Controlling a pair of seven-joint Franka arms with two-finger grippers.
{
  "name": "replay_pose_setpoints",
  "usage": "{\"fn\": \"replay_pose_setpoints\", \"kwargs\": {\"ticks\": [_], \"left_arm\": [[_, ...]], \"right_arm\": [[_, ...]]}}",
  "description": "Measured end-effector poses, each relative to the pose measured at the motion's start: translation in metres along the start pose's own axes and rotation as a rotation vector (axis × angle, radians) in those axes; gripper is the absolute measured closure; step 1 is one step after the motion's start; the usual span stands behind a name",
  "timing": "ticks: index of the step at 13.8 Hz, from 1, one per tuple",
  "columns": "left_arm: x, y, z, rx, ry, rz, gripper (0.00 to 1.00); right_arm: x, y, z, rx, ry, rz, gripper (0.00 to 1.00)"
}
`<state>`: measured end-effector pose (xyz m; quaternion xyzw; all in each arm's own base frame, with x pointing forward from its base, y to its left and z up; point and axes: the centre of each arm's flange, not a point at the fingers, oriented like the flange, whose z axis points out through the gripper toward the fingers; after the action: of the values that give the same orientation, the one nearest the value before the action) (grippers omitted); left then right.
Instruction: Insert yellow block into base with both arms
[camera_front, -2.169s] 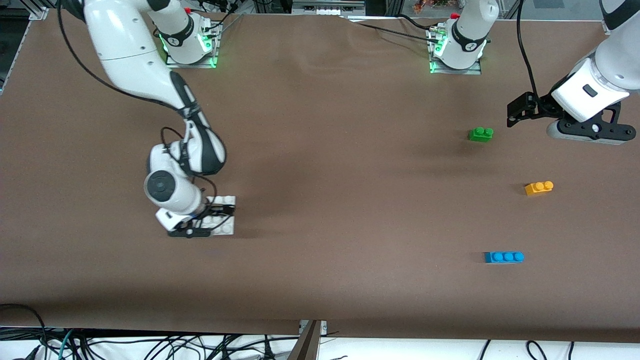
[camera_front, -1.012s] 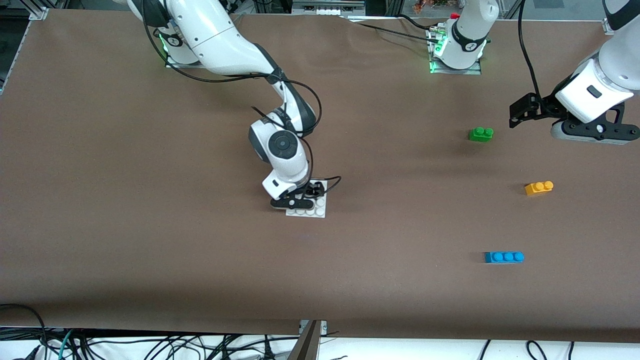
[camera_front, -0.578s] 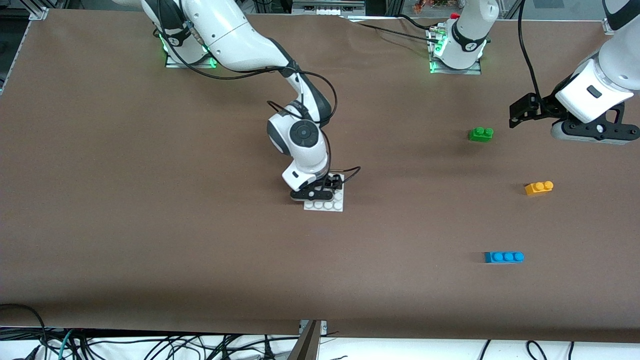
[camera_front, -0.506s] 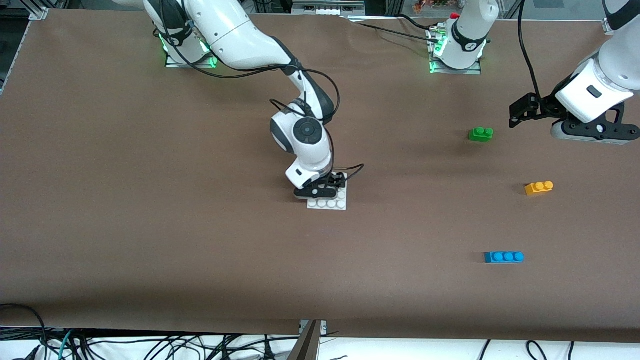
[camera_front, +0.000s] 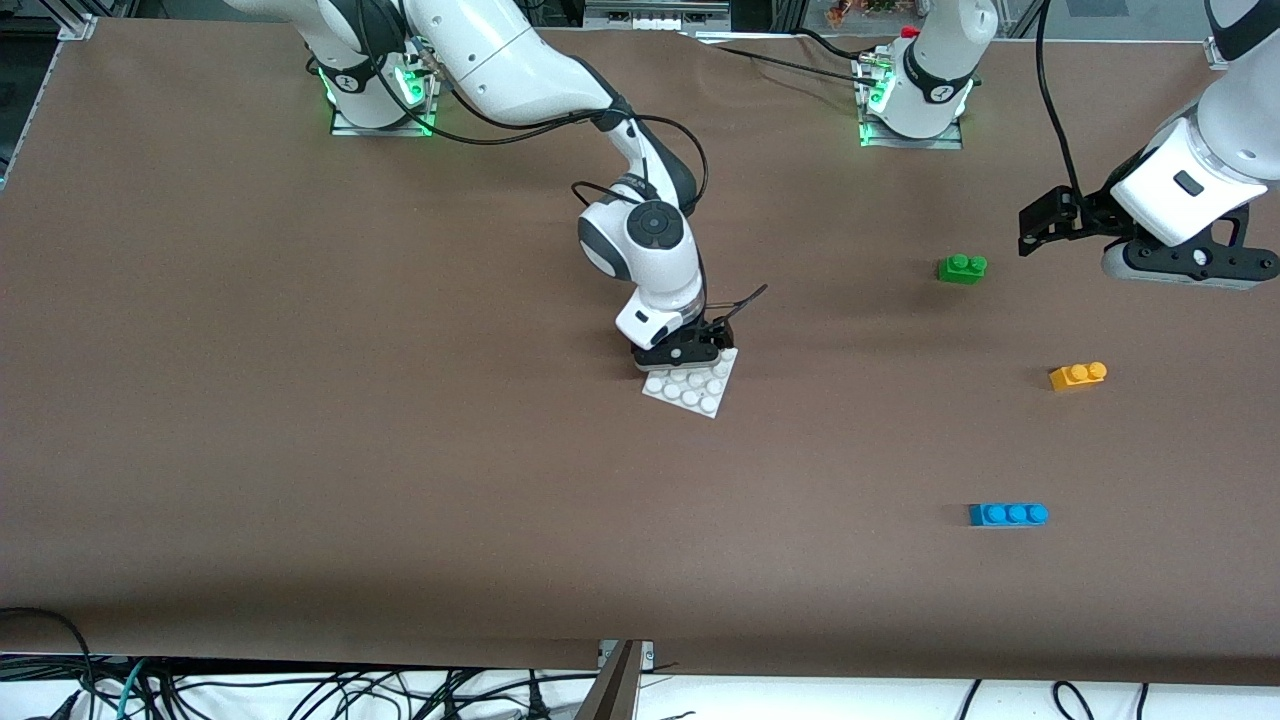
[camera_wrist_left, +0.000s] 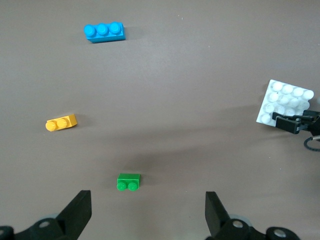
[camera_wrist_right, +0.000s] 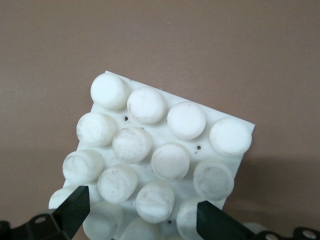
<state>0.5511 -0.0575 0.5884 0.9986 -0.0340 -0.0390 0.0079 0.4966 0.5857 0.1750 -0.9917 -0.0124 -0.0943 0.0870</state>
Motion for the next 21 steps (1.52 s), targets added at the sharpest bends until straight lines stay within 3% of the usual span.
{"fn": "replay_pose_setpoints", "kwargs": {"ticks": [6, 11, 21], "left_arm": [[0.001, -0.005, 0.003, -0.001, -0.007, -0.010, 0.00], [0.015, -0.044, 0.029, -0.007, -0.052, -0.081, 0.00], [0.028, -0.073, 0.043, -0.013, -0.039, -0.127, 0.00]], "right_arm": [[-0.002, -0.002, 0.000, -0.002, 0.004, -0.014, 0.00], [-0.004, -0.007, -0.002, -0.040, 0.049, -0.214, 0.00], [-0.028, -0.024, 0.001, -0.090, 0.077, -0.380, 0.00]]}}
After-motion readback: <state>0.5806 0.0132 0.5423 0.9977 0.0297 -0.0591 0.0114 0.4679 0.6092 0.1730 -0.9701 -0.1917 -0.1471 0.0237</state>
